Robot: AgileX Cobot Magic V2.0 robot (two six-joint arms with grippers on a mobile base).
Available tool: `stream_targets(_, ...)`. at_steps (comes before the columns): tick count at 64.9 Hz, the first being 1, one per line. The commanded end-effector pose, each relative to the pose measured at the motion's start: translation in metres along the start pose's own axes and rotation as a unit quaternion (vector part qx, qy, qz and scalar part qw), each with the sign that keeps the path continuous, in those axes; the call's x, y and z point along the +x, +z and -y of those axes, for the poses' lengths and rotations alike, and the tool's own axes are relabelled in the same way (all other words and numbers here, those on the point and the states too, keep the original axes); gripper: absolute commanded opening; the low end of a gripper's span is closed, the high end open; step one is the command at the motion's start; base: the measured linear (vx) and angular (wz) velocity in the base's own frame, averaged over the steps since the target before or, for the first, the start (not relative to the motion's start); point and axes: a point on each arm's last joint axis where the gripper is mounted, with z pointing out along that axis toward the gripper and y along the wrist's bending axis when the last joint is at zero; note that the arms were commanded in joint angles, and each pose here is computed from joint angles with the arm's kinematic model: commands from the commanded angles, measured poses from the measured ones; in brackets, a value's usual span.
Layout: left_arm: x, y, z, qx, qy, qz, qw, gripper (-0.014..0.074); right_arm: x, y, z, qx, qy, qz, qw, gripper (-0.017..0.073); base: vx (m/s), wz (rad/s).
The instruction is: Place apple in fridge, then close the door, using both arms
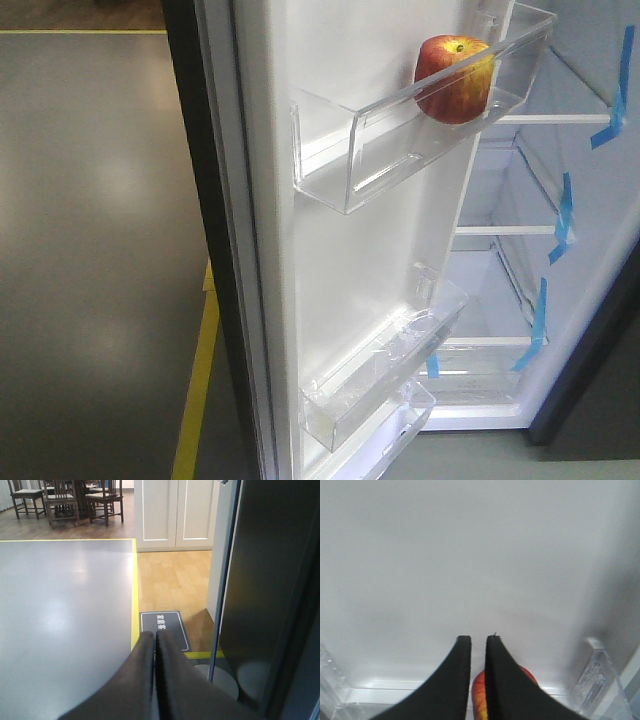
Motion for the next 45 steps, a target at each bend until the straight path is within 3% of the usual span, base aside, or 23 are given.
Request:
stream_targets(1,0.002,0.001,0.001,0.006,-0.004,0.029,1.0,-0.0006,-0.022,-0.039,-0.029,0.009,-0.038,0.051,0.998,-0.001,0.0,0.0)
stream_targets(8,0.002,0.001,0.001,0.006,-0.004,0.029,1.0,-0.0006,-0.021,-0.062,-0.049,0.019,-0.059,0.054,0.997,-0.0006,0.0,0.0)
stream_targets(20,0.002,0.001,0.001,0.007,-0.004,0.033,0.999,-0.0006,0.008,-0.086,-0.077,0.04,-0.068,0.055,0.995,-0.0005,0.0,0.0)
stream_targets(30,-0.003,0.001,0.002,0.012,-0.011,0.056,0.998,-0.0006,0.058,-0.094,-0.091,0.075,-0.033,0.056,0.995,-0.0005,0.0,0.0)
stream_targets(45,-0.016,-0.002,0.004,0.037,-0.087,0.127,0.987,-0.0006,0.152,-0.097,-0.112,0.114,0.02,0.039,0.992,-0.0005,0.0,0.0)
